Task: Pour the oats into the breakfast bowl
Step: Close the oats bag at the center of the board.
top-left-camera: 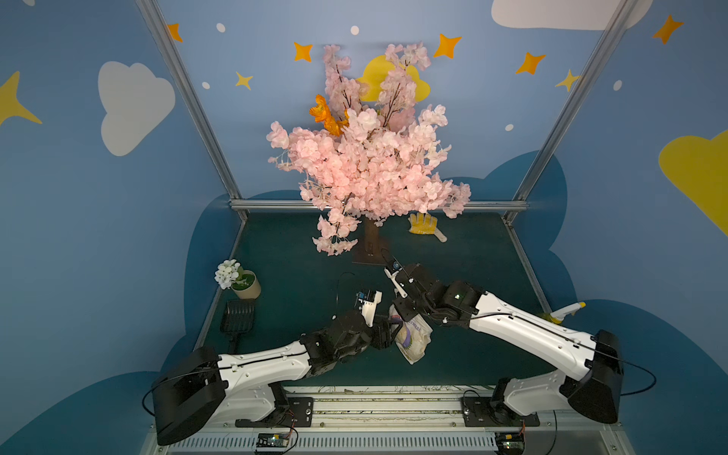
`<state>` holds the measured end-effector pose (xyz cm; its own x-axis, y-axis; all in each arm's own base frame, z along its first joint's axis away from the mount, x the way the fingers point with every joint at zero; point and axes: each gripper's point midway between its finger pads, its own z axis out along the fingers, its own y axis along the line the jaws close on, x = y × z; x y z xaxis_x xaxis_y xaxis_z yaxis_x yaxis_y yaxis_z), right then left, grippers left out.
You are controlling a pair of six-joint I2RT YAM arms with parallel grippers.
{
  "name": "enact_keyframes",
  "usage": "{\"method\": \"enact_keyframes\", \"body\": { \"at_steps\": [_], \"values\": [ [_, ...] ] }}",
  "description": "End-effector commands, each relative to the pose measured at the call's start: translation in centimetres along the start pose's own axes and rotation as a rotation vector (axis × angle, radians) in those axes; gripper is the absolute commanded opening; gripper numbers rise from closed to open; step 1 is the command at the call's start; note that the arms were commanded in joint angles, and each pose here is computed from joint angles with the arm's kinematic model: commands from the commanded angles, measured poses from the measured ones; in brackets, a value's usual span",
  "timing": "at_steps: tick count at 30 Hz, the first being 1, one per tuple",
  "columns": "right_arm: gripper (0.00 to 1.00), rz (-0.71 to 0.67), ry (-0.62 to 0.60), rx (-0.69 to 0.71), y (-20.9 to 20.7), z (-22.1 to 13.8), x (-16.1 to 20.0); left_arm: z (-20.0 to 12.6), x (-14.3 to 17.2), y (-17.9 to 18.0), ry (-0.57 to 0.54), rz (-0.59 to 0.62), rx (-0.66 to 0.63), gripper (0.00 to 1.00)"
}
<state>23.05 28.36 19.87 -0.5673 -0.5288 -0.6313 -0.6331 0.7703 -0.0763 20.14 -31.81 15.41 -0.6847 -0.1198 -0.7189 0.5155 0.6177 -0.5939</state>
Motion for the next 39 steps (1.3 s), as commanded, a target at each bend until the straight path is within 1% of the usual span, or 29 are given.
{"method": "enact_keyframes", "body": {
  "at_steps": [1, 3, 5, 10, 13, 14, 15, 16, 17, 18, 21, 23, 25, 28, 29, 30, 31, 32, 33, 35, 37, 38, 39],
  "values": [
    [0.24, 0.023, -0.076, -0.013, -0.5, -2.4, -0.8, -0.3, -1.1, -0.8, -0.029, 0.005, 0.014, 0.63],
    [0.3, 0.024, -0.064, -0.011, -0.7, -2.5, 0.1, -0.3, -1.1, -0.8, -0.028, 0.003, 0.013, 0.63],
    [0.34, 0.021, -0.042, -0.011, -0.8, -2.4, 1.1, -0.3, -1.1, -0.8, -0.026, 0.003, 0.013, 0.63],
    [0.34, 0.012, 0.002, -0.05, -0.2, -2.3, 2.7, -0.2, -1.1, -0.9, -0.025, 0.004, 0.016, 0.63],
    [0.33, 0.007, 0.032, -0.045, 0.0, -2.1, 3.4, -0.1, -1.1, -1.0, -0.022, 0.001, 0.018, 0.63],
    [0.3, 0.003, 0.035, -0.037, -0.1, -2.1, 3.4, -0.1, -1.1, -1.0, -0.022, 0.002, 0.019, 0.63],
    [0.24, 0.002, 0.041, -0.025, -0.2, -2.1, 3.6, -0.1, -1.1, -1.1, -0.02, 0.001, 0.02, 0.63],
    [0.17, -0.002, 0.042, -0.017, -0.2, -2.1, 3.5, 0.0, -1.1, -1.1, -0.019, 0.001, 0.021, 0.63],
    [0.06, -0.005, 0.044, -0.012, -0.2, -2.1, 3.5, 0.0, -1.1, -1.1, -0.019, 0.001, 0.021, 0.63],
    [0.0, -0.007, 0.042, -0.005, -0.3, -2.1, 3.5, 0.1, -1.1, -1.1, -0.017, 0.001, 0.021, 0.63],
    [0.0, -0.01, 0.037, 0.027, -0.3, -2.5, 3.2, 0.1, -1.0, -1.1, -0.015, -0.001, 0.022, 0.63],
    [0.0, -0.009, 0.012, 0.106, -1.2, -3.2, 2.8, 0.1, -1.0, -1.1, -0.016, 0.0, 0.021, 0.63],
    [0.0, -0.03, 0.0, 0.108, -1.2, -3.5, 2.6, 0.0, -1.1, -1.1, -0.019, 0.0, 0.019, 0.63],
    [0.0, -0.02, -0.003, 0.097, -1.2, -3.9, 2.5, -0.1, -1.1, -0.9, -0.023, -0.003, 0.013, 0.63],
    [0.03, -0.012, 0.009, 0.099, -1.3, -4.0, 2.8, -0.1, -1.1, -1.0, -0.024, -0.002, 0.014, 0.63],
    [0.21, -0.015, 0.019, 0.092, -1.2, -4.2, 3.0, -0.1, -1.1, -0.9, -0.023, -0.002, 0.012, 0.63],
    [0.29, -0.014, 0.033, 0.085, -1.2, -4.3, 3.4, -0.1, -1.1, -0.9, -0.025, -0.004, 0.012, 0.63],
    [0.35, -0.012, 0.042, 0.081, -1.2, -4.4, 3.8, -0.2, -1.1, -0.9, -0.026, -0.005, 0.013, 0.63],
    [0.37, -0.01, 0.052, 0.077, -1.2, -4.4, 4.3, -0.1, -1.1, -0.9, -0.024, -0.004, 0.014, 0.63],
    [0.38, -0.003, 0.064, 0.066, -1.1, -4.4, 5.1, -0.1, -1.0, -0.9, -0.022, -0.006, 0.014, 0.63],
    [0.35, 0.002, 0.072, 0.06, -1.1, -4.4, 5.6, -0.1, -1.0, -0.9, -0.02, -0.008, 0.014, 0.63],
    [0.32, 0.004, 0.072, 0.053, -1.1, -4.4, 5.8, -0.1, -1.0, -0.9, -0.019, -0.009, 0.014, 0.63],
    [0.26, 0.006, 0.073, 0.054, -1.2, -4.5, 5.9, 0.0, -0.9, -0.9, -0.018, -0.01, 0.013, 0.63]
  ]
}}
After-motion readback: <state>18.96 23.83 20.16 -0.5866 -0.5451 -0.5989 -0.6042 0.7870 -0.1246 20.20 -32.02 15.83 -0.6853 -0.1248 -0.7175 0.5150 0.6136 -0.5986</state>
